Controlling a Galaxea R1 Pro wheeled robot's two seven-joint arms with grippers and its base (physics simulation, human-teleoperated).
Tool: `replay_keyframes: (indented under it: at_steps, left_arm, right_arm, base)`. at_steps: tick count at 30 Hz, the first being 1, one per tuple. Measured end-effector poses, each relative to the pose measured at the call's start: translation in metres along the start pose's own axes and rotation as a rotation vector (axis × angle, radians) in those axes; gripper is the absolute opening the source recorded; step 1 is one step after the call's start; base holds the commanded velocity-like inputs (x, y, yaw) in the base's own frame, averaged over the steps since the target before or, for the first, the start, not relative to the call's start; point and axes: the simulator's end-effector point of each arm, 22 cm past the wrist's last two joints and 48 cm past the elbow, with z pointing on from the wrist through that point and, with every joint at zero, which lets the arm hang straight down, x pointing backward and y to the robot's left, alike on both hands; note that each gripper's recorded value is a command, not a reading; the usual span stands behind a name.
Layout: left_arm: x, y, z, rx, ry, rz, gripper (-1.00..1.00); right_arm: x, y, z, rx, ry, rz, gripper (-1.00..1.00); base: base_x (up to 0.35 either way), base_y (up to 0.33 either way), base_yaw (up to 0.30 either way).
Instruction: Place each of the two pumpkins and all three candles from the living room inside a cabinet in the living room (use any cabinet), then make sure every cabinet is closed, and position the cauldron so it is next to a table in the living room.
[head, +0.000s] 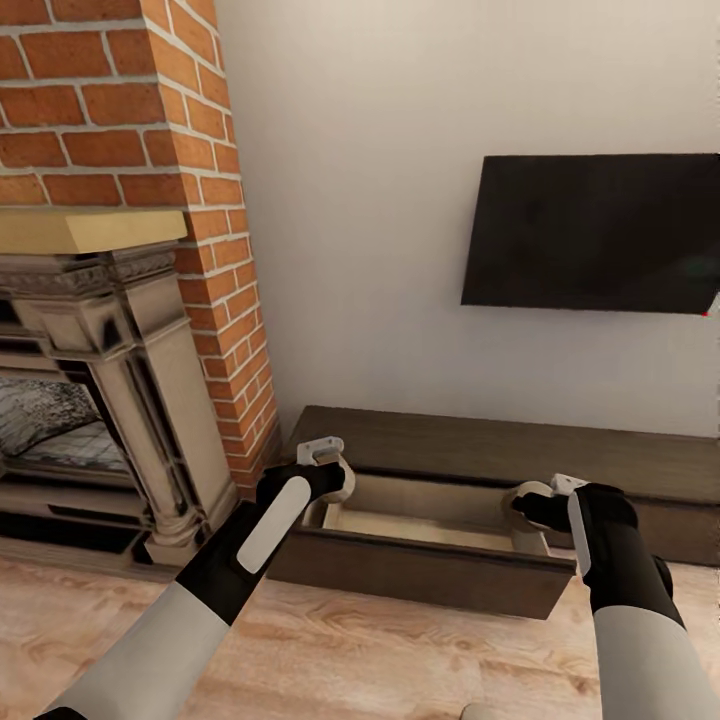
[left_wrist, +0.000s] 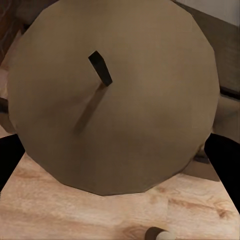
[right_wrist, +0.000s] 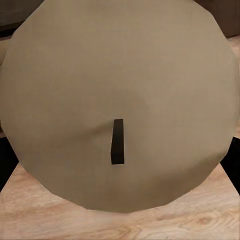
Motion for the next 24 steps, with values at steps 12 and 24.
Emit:
replay_keyframes:
  at_steps: [12, 24]
  left_arm:
    - [-0.001, 0.0008, -0.0008, -0.001, -0.002, 0.001, -1.0]
    - [-0.0014, 0.0003, -0.0009, -0.001, -0.004, 0.002, -1.0]
  right_arm:
    - [-0.0008, 0.0042, 0.0001, -0.007, -0.008, -0.003, -1.0]
    - [-0.0009, 0.0028, -0.0009, -0.002, -0.005, -0.004, -1.0]
  base:
    - [0.246, 0.219, -0.015]
    - [0.151, 0.015, 0.0]
